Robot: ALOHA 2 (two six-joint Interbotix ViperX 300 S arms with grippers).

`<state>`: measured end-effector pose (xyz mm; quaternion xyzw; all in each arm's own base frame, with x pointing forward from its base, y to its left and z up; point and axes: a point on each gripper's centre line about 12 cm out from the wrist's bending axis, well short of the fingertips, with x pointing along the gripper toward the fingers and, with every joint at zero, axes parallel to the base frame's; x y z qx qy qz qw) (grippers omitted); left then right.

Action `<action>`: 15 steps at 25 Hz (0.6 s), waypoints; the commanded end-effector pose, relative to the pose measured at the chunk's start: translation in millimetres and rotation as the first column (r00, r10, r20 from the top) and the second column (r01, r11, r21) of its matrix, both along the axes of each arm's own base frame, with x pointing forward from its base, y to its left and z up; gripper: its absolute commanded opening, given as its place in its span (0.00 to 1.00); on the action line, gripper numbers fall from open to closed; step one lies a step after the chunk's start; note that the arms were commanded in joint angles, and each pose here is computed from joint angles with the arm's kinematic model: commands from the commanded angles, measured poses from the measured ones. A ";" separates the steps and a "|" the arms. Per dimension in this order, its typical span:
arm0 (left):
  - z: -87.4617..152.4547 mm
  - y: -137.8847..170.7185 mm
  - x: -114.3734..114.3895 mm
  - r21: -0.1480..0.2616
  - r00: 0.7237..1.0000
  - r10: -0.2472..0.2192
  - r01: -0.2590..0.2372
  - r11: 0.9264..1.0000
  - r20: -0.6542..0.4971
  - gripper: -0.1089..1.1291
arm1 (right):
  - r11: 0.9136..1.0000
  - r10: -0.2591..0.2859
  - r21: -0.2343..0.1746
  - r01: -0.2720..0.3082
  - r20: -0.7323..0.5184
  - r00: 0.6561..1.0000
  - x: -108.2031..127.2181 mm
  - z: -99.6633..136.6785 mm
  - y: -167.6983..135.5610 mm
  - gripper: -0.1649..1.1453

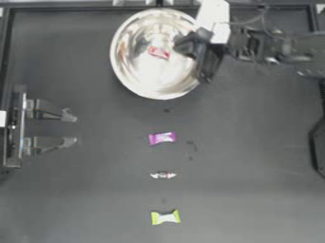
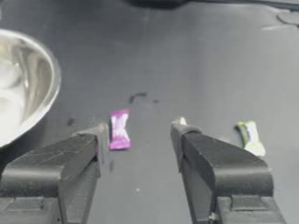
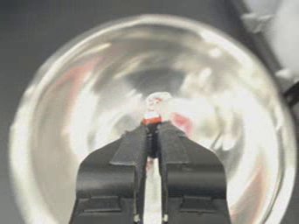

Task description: Put candies in bowl

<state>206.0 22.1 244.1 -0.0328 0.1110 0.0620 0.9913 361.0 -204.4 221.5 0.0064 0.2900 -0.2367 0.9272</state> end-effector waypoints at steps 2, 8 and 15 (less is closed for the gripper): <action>4.7 1.3 3.7 0.000 1.000 0.006 -0.006 1.000 0.010 0.77 | 1.000 -0.010 -0.020 0.011 0.026 1.000 16.7 -2.8 -22.8 0.40; 5.9 2.9 3.9 0.002 1.000 0.013 -0.013 1.000 0.013 0.77 | 1.000 0.003 -0.027 -0.004 -0.024 1.000 28.6 -25.1 -33.0 0.47; 4.7 3.2 3.5 0.002 1.000 0.014 -0.014 1.000 0.010 0.77 | 1.000 -0.004 -0.028 0.004 -0.020 1.000 32.7 -27.2 -40.2 0.96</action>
